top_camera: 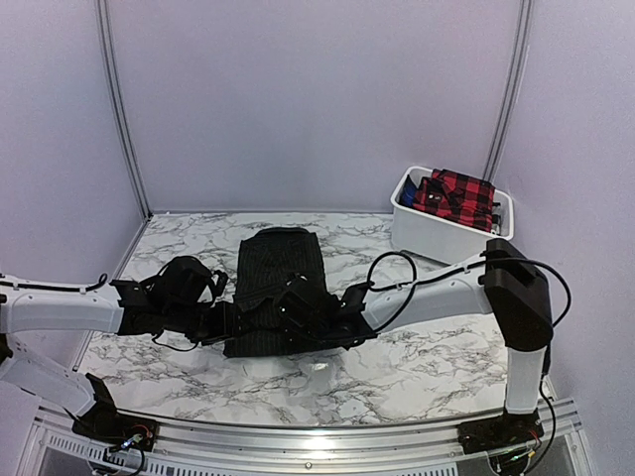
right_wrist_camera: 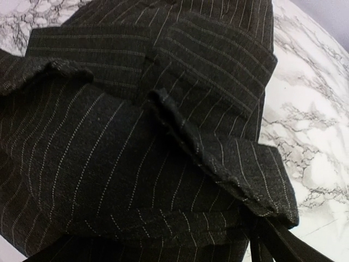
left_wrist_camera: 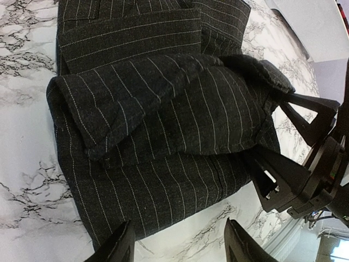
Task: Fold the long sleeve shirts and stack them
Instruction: Adjust the 2/3-rectangle-folded shirt at the center of the board, then smooth out the 2/3-rectangle-folded shirt at the center of the board, then pick up the 2/3-rectangle-folded shirt from the center of the board.
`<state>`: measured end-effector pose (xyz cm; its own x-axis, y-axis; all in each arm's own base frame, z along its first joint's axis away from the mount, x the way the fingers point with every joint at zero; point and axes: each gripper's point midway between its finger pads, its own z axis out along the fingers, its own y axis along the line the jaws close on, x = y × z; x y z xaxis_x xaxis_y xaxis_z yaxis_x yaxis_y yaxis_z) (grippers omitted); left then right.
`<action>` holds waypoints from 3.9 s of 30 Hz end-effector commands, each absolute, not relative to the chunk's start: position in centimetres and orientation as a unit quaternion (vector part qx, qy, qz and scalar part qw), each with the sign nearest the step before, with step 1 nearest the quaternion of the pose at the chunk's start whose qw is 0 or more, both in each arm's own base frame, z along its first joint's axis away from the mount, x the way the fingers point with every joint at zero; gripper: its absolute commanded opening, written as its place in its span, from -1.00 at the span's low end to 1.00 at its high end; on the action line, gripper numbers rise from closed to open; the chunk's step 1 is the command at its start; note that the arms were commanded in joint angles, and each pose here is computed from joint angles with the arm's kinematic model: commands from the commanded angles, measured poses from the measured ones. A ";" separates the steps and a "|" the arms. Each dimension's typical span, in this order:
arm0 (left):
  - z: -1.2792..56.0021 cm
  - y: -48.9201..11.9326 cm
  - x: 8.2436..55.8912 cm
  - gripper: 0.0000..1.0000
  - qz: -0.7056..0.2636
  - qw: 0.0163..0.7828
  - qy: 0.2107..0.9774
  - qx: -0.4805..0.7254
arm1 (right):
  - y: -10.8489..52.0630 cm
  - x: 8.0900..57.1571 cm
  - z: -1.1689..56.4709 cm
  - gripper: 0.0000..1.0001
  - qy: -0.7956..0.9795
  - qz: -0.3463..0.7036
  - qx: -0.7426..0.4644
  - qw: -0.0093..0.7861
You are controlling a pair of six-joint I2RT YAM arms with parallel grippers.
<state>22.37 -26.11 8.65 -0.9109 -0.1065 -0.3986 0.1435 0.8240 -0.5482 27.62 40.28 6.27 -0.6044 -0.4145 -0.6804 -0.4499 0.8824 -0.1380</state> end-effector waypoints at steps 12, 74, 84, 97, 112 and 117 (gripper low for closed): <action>9.4 -25.7 22.1 0.02 -0.302 0.221 0.927 0.007 | 39.9 37.9 8.6 0.76 0.903 0.025 -0.170 0.395; 7.5 -21.3 40.6 -0.57 -0.130 0.277 0.950 -0.053 | 42.7 38.7 12.5 0.03 0.889 0.236 -0.232 0.317; 11.2 -20.3 40.2 -0.50 -0.136 0.299 0.943 -0.051 | 45.2 41.0 6.0 0.03 0.912 0.170 -0.226 0.297; 9.2 -22.5 30.6 -0.44 -0.205 0.242 0.948 -0.035 | 46.5 42.2 7.9 0.26 0.904 0.182 -0.236 0.307; 7.2 -23.0 25.8 -0.45 -0.246 0.214 0.944 -0.051 | 40.4 34.1 10.7 0.17 0.890 0.302 -0.203 0.276; 8.9 -24.9 25.9 -0.46 -0.284 0.226 0.931 -0.041 | 39.8 30.5 10.5 0.08 0.888 0.313 -0.210 0.264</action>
